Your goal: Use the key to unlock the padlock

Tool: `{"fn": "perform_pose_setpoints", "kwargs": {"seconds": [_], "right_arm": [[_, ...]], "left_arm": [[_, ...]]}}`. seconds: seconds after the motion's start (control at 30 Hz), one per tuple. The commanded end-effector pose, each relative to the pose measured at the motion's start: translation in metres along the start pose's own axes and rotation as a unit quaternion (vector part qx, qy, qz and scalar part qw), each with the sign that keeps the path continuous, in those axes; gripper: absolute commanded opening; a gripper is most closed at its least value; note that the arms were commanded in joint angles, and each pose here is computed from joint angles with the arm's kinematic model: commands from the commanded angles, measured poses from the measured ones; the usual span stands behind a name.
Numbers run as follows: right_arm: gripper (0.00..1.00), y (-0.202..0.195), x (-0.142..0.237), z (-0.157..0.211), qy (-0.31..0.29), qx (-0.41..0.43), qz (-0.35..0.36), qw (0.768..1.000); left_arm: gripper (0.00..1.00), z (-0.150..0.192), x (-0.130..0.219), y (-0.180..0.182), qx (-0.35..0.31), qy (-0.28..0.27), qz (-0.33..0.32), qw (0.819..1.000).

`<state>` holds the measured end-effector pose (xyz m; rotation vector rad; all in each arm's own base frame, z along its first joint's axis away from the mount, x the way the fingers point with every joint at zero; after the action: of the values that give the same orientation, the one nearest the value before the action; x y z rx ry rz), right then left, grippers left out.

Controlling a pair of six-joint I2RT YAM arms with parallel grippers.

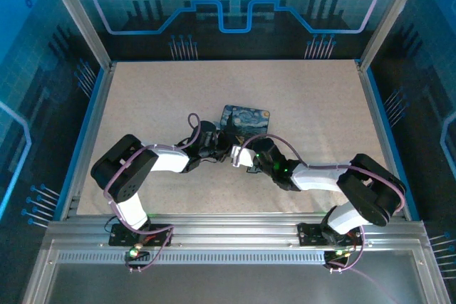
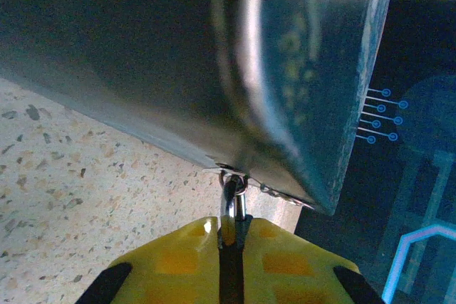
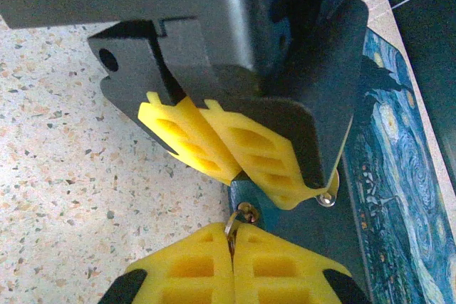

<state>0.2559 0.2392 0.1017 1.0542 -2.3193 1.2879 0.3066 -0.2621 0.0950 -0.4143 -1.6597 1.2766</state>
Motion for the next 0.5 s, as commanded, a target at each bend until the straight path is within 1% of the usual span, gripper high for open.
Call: {"fn": "perform_pose_setpoints", "kwargs": {"seconds": [0.0,0.2,0.47], "right_arm": [[0.03,-0.011,-0.001,-0.017,-0.024,-0.019,0.026,0.999],[0.0,-0.016,0.004,-0.02,-0.022,-0.04,0.033,0.998],[0.0,-0.023,0.007,-0.03,-0.027,-0.078,0.036,0.996]], "left_arm": [[0.0,0.005,0.002,-0.014,-0.007,0.013,0.029,0.999],[0.0,0.005,0.002,-0.014,-0.007,0.012,0.03,0.999],[0.0,0.005,0.003,-0.014,-0.006,0.012,0.032,0.999]]}}
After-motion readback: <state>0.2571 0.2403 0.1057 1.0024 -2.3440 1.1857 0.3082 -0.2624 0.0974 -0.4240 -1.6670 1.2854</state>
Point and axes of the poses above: each hand's point on the last joint's axis, 136 mm out from that joint toward the fingers, its own x axis back along the fingers, its own y axis along the line the jaws close on, z = x × y, the point moved 5 cm from there along x, back along the fingers, and after that the axes turned 2 degrees about -x, right-handed, at the moved point
